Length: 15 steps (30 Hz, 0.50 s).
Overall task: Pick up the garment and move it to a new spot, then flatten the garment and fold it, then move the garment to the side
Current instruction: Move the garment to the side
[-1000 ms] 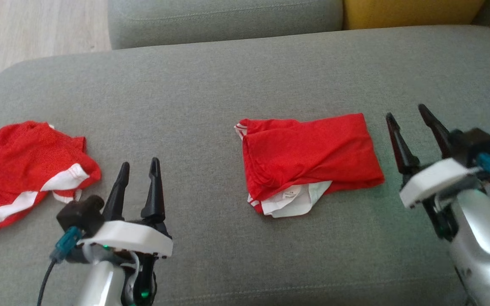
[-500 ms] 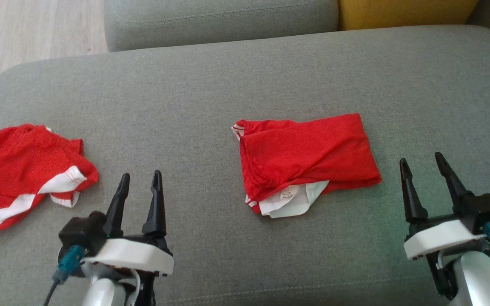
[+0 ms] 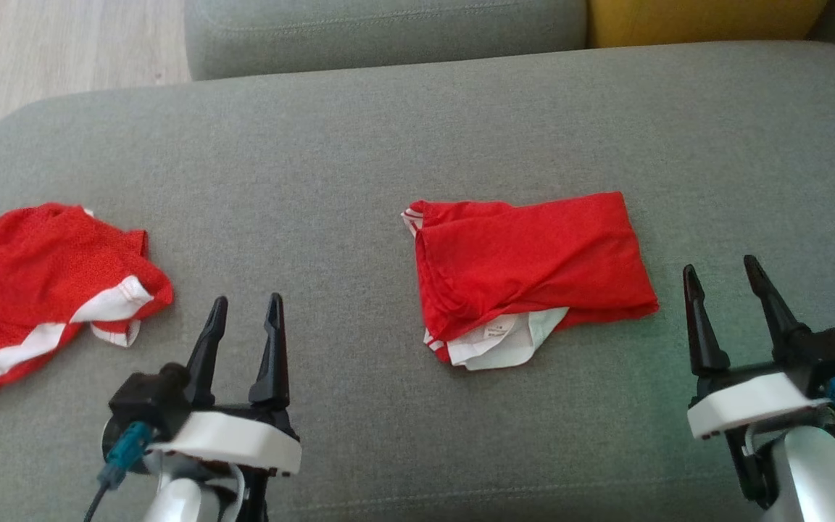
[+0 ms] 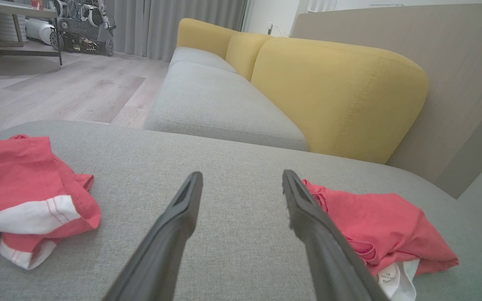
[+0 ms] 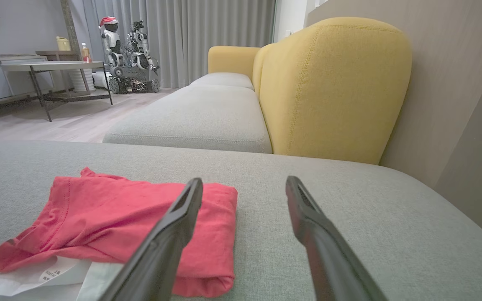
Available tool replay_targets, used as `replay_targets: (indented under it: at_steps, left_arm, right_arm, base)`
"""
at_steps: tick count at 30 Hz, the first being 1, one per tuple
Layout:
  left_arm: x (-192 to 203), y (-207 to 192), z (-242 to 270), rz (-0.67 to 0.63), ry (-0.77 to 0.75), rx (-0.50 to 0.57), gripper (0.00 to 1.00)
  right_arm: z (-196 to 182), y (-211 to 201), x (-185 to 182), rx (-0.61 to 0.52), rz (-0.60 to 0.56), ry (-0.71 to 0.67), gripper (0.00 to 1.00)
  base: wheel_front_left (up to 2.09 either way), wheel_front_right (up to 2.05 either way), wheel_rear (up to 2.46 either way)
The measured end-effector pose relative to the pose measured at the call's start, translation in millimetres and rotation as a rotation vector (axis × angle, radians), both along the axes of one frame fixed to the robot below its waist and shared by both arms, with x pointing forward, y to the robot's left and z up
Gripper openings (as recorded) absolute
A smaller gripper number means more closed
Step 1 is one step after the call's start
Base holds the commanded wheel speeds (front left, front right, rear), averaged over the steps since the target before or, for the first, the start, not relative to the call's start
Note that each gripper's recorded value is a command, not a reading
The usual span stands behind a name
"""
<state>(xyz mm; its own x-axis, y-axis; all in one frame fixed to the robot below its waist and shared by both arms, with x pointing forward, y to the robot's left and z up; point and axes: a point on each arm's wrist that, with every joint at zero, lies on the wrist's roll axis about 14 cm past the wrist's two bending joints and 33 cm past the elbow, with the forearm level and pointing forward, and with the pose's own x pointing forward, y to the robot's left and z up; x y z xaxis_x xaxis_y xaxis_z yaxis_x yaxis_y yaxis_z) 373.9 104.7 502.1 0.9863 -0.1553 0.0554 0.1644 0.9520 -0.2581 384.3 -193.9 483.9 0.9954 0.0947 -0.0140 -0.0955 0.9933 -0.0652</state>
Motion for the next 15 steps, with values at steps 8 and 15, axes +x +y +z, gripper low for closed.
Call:
replay_targets:
  at_steps: [8,15]
  left_arm:
    - [1,-4,-14,-0.011,0.044,0.001,1.0]
    - [13,-3,-22,-0.01,0.06,0.012,1.0]
  right_arm:
    - [-31,6,7,0.021,0.007,0.095,1.0]
    - [-51,13,40,0.113,-0.005,0.161,1.0]
  base:
    - [0.0,0.0,0.0]
    - [0.0,0.0,0.0]
